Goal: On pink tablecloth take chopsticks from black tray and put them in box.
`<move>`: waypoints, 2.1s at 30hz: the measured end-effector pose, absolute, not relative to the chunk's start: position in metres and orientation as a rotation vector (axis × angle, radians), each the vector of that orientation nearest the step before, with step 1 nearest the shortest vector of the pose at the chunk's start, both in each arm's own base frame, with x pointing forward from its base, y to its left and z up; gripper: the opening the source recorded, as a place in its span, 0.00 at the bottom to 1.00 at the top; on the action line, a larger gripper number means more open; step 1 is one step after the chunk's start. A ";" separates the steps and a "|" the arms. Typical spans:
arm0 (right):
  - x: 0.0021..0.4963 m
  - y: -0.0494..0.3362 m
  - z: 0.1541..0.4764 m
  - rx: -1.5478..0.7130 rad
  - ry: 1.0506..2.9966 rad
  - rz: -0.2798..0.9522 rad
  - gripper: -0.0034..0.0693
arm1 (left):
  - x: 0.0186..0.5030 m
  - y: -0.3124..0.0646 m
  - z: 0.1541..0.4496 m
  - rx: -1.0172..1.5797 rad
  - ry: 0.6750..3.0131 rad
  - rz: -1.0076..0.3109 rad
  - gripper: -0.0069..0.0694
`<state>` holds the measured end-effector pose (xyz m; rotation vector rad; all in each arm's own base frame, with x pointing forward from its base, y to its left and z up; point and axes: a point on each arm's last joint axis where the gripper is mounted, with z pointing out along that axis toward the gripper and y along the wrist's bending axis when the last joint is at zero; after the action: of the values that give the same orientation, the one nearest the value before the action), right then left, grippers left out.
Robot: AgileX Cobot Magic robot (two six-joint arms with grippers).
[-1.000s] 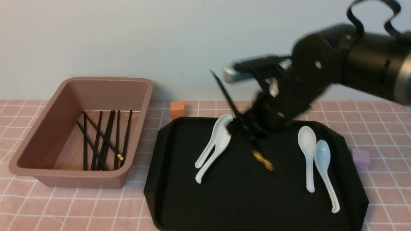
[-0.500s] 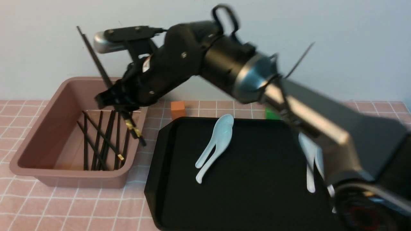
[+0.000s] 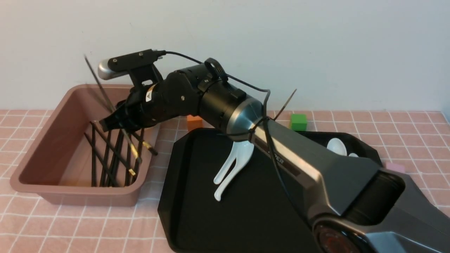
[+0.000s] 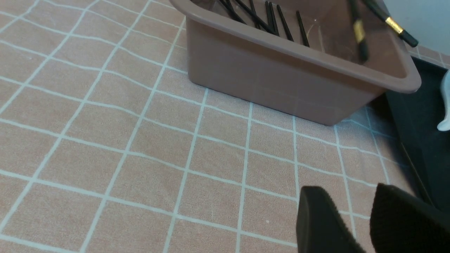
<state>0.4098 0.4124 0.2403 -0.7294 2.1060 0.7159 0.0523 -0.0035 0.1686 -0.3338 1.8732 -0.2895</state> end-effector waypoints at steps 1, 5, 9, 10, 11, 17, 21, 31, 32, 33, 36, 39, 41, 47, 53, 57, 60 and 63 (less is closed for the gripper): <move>0.409 0.412 0.240 -0.732 2.110 0.715 0.46 | 0.052 -0.003 0.169 -0.334 1.873 -0.290 0.40; 0.407 0.410 0.246 -0.749 2.124 0.703 0.57 | 0.052 -0.003 0.169 -0.334 1.873 -0.290 0.40; 0.401 0.405 0.262 -0.775 2.137 0.690 0.59 | 0.052 -0.003 0.169 -0.334 1.873 -0.290 0.40; 0.396 0.400 0.276 -0.791 2.145 0.682 0.58 | 0.052 -0.003 0.169 -0.334 1.873 -0.290 0.40; 0.391 0.395 0.290 -0.806 2.147 0.671 0.56 | 0.052 -0.003 0.169 -0.334 1.873 -0.290 0.40; 0.348 0.351 0.374 -0.918 2.224 0.554 0.36 | 0.052 -0.003 0.169 -0.334 1.873 -0.290 0.40; 0.318 0.307 0.430 -0.895 2.190 0.410 0.16 | 0.052 -0.003 0.169 -0.334 1.873 -0.290 0.40; 0.212 0.190 0.449 -0.769 2.353 0.263 0.03 | 0.052 -0.003 0.169 -0.334 1.873 -0.290 0.40; 0.210 0.188 0.448 -0.766 2.360 0.262 0.03 | 0.052 -0.003 0.169 -0.334 1.873 -0.290 0.40; 0.195 0.173 0.439 -0.730 2.395 0.250 0.03 | 0.052 -0.003 0.169 -0.334 1.873 -0.290 0.40; 0.172 0.150 0.430 -0.693 2.408 0.251 0.03 | 0.052 -0.003 0.169 -0.334 1.873 -0.290 0.40; 0.150 0.130 0.424 -0.680 2.412 0.256 0.03 | 0.052 -0.003 0.169 -0.334 1.873 -0.290 0.40; 0.138 0.117 0.423 -0.670 2.401 0.265 0.03 | 0.052 -0.003 0.169 -0.334 1.873 -0.290 0.40; 0.104 0.085 0.435 -0.633 2.311 0.317 0.03 | 0.052 -0.003 0.169 -0.334 1.873 -0.290 0.40; 0.086 0.051 0.415 -0.528 2.263 0.247 0.03 | 0.052 -0.003 0.169 -0.334 1.873 -0.290 0.40; 0.082 0.030 0.363 -0.374 2.122 0.180 0.03 | 0.052 -0.003 0.169 -0.334 1.873 -0.290 0.40; 0.078 0.019 0.316 -0.270 1.982 0.143 0.03 | 0.052 -0.003 0.169 -0.334 1.873 -0.290 0.40; 0.067 0.010 0.252 -0.142 1.828 0.112 0.03 | 0.052 -0.003 0.169 -0.334 1.873 -0.290 0.40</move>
<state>0.0666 0.0099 0.2520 -0.1416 1.8279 0.1117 0.0523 -0.0035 0.1686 -0.3338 1.8732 -0.2895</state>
